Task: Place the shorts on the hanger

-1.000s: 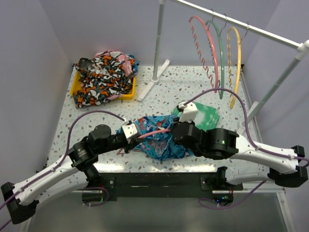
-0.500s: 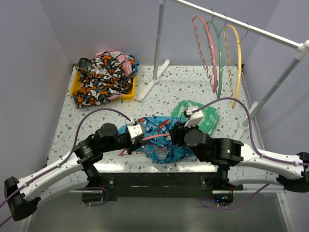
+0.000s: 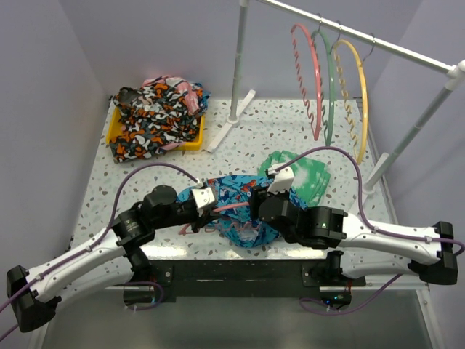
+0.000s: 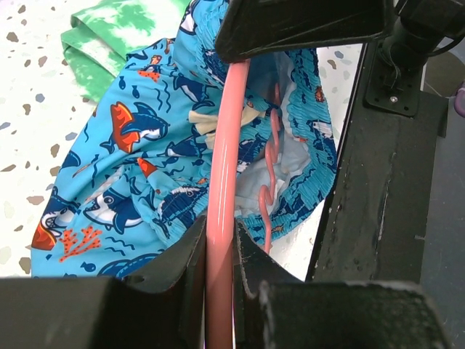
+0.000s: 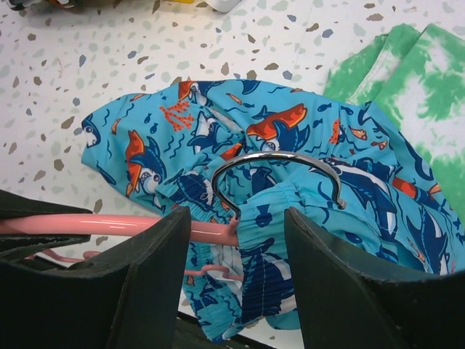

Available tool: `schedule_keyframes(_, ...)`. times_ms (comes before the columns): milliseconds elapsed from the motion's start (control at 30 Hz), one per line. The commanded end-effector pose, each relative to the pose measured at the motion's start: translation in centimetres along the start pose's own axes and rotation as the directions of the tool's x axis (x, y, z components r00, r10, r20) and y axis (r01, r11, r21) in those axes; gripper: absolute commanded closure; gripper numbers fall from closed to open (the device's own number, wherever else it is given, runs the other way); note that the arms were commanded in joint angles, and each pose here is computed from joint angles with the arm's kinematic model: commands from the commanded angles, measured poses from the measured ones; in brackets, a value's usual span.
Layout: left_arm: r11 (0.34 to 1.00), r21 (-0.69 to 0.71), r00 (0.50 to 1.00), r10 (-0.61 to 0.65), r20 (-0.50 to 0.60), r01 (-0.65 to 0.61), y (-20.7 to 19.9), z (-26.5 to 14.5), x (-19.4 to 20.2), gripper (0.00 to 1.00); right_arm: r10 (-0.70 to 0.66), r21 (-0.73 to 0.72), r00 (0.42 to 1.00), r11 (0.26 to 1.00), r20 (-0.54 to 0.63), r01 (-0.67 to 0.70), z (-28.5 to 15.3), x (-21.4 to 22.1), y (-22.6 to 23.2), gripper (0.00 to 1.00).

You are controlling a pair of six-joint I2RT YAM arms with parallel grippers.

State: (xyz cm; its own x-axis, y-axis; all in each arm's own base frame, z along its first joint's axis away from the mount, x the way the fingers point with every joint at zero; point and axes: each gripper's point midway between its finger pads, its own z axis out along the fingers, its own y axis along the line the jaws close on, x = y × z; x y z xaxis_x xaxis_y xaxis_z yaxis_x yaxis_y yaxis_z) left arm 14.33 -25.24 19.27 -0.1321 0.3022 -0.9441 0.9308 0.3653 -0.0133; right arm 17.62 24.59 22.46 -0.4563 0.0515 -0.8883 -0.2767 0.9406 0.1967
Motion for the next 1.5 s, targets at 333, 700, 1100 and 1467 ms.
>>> schedule_keyframes(333,0.998,0.045,0.997,0.040,0.068,-0.043,-0.7,1.6,-2.8,1.00,0.070,0.125,0.994,0.989,0.082,-0.080,0.7,-0.7,-1.4,0.98)
schedule_keyframes(700,0.959,-0.193,0.978,-0.202,0.047,0.207,2.7,0.8,-4.1,0.41,0.064,0.139,0.993,0.987,0.100,-0.078,0.6,-0.4,-2.6,1.00)
schedule_keyframes(1100,0.693,-0.566,0.865,-0.496,0.077,0.448,10.7,-3.7,-0.5,0.25,-0.032,0.133,0.997,0.991,0.070,0.022,0.1,0.0,-2.8,1.00)
schedule_keyframes(1467,0.790,-0.348,0.791,-0.585,-0.178,0.505,7.1,0.7,5.3,0.53,-0.093,0.073,0.993,0.993,0.068,0.088,-0.8,-0.1,-3.3,1.00)
